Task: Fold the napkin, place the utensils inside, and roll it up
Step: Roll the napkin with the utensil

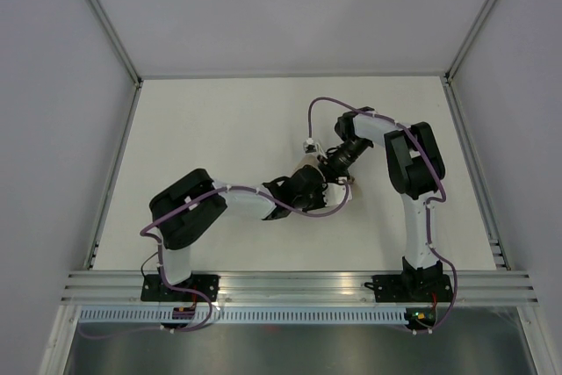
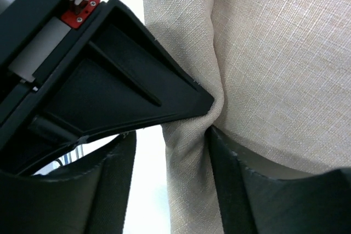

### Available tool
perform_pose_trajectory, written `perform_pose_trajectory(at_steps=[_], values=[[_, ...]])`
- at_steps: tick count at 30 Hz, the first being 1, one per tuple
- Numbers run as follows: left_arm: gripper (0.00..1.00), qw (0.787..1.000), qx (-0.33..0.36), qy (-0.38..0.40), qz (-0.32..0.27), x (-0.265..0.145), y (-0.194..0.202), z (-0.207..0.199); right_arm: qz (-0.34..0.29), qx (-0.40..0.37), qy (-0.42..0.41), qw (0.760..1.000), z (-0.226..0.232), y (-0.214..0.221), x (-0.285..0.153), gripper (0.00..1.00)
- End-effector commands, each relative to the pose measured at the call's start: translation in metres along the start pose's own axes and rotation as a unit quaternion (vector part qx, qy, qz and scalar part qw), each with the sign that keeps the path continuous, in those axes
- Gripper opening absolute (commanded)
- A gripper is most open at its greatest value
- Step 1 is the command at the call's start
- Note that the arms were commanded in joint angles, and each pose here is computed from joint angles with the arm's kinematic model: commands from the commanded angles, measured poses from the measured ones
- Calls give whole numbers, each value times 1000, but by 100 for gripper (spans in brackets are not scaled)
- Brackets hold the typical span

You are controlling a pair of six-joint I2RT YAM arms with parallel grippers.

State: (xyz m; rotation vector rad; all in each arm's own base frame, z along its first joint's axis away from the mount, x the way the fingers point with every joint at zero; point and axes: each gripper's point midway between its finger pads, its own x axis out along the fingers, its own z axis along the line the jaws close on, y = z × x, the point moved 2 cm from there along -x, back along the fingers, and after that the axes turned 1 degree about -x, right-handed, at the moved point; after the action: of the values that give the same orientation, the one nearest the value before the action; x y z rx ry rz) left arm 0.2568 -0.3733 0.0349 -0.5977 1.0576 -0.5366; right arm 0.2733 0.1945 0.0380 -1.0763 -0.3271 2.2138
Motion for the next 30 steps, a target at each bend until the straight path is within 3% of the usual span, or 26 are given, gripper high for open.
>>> perform_pose_trajectory(at_steps=[1, 6, 11, 17, 19, 21, 23, 27, 28, 30], values=[[2, 995, -41, 69, 54, 7, 38, -30, -31, -39, 32, 998, -18, -9, -16, 65], [2, 993, -47, 90, 60, 8, 40, -34, -99, -45, 1, 994, -1, -27, -49, 68], [2, 989, -72, 113, 66, 8, 42, -29, -195, -44, 29, 979, -4, -40, -101, 69], [2, 975, -131, 165, 78, 11, 35, -22, -264, -69, 79, 959, 4, -24, -148, 69], [3, 964, -161, 183, 106, 11, 49, -22, -276, -80, 101, 952, 12, -16, -155, 69], [4, 955, -188, 198, 116, 11, 47, -18, -269, -109, 137, 947, 16, -14, -163, 69], [5, 944, -219, 220, 109, 13, 45, -14, -264, -75, 147, 950, 17, -4, -155, 69], [7, 915, -276, 274, 104, 10, 42, -12, -209, -116, 283, 929, 2, -4, -159, 70], [8, 904, -293, 290, 116, 6, 44, -16, -199, -104, 290, 930, 2, 8, -141, 70], [9, 890, -308, 315, 113, 8, 41, -18, -196, -155, 364, 897, 9, -13, -147, 70]])
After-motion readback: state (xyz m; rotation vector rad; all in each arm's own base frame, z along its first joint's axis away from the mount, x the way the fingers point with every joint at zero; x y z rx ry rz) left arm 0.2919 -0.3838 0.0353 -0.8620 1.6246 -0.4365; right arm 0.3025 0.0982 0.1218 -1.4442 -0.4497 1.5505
